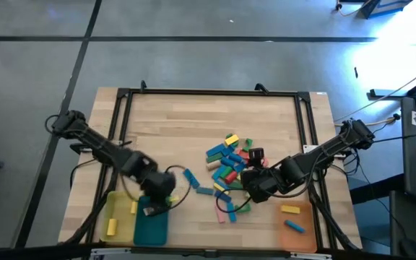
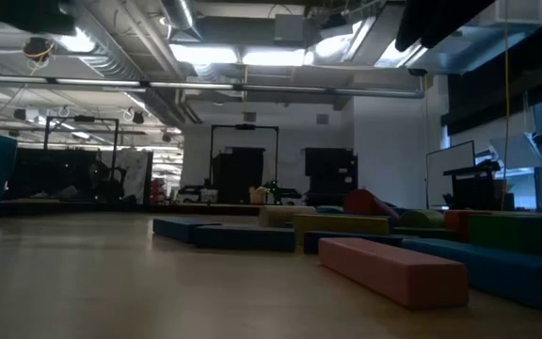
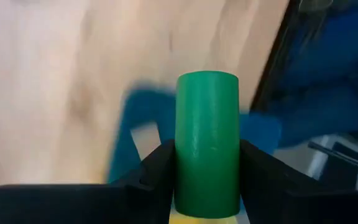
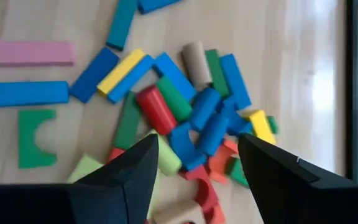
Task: Sort blocks by size
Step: Put the green cylindrical block into the yellow bin
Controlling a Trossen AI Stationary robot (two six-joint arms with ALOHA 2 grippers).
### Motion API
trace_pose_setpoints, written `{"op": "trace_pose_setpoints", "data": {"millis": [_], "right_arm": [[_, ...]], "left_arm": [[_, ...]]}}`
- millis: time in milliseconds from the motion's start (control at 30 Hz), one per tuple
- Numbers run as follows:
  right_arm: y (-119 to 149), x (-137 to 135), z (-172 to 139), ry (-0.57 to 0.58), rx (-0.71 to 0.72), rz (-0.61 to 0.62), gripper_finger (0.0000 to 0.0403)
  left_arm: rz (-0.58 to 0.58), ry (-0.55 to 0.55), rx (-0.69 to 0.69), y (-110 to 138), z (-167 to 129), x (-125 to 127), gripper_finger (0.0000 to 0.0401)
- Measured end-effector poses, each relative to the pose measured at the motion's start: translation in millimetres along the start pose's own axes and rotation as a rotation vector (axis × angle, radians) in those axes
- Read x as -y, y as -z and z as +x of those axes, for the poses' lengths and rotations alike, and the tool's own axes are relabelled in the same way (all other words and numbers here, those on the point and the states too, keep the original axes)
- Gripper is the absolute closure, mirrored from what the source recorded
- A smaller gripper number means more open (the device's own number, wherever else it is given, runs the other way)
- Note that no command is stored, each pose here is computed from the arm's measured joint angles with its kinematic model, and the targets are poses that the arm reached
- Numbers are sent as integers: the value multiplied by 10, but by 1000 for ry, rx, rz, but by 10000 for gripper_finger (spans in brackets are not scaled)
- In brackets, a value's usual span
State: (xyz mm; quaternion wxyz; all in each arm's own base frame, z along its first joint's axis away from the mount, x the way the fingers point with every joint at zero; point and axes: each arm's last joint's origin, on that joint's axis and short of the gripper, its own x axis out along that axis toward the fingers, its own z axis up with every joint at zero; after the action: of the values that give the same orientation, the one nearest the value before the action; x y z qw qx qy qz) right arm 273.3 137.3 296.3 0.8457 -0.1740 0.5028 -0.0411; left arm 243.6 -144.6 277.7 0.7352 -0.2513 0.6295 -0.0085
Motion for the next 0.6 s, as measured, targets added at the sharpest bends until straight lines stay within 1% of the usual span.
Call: {"op": "trace_pose_setpoints", "data": {"millis": [133, 300, 367, 600], "right_arm": [[31, -45, 167, -33, 24, 27, 178], [114, -84, 377, -42, 38, 51, 178], [154, -82, 471, -46, 39, 64, 178], [259, -102, 736, -122, 80, 119, 178]], "left_arm": [[-75, -25, -85, 298, 52, 146, 271], [-173, -68, -142, 625, 88, 278, 270], [-223, -102, -162, 747, 95, 301, 270], [-435, -226, -192, 1108, 109, 341, 270]]}}
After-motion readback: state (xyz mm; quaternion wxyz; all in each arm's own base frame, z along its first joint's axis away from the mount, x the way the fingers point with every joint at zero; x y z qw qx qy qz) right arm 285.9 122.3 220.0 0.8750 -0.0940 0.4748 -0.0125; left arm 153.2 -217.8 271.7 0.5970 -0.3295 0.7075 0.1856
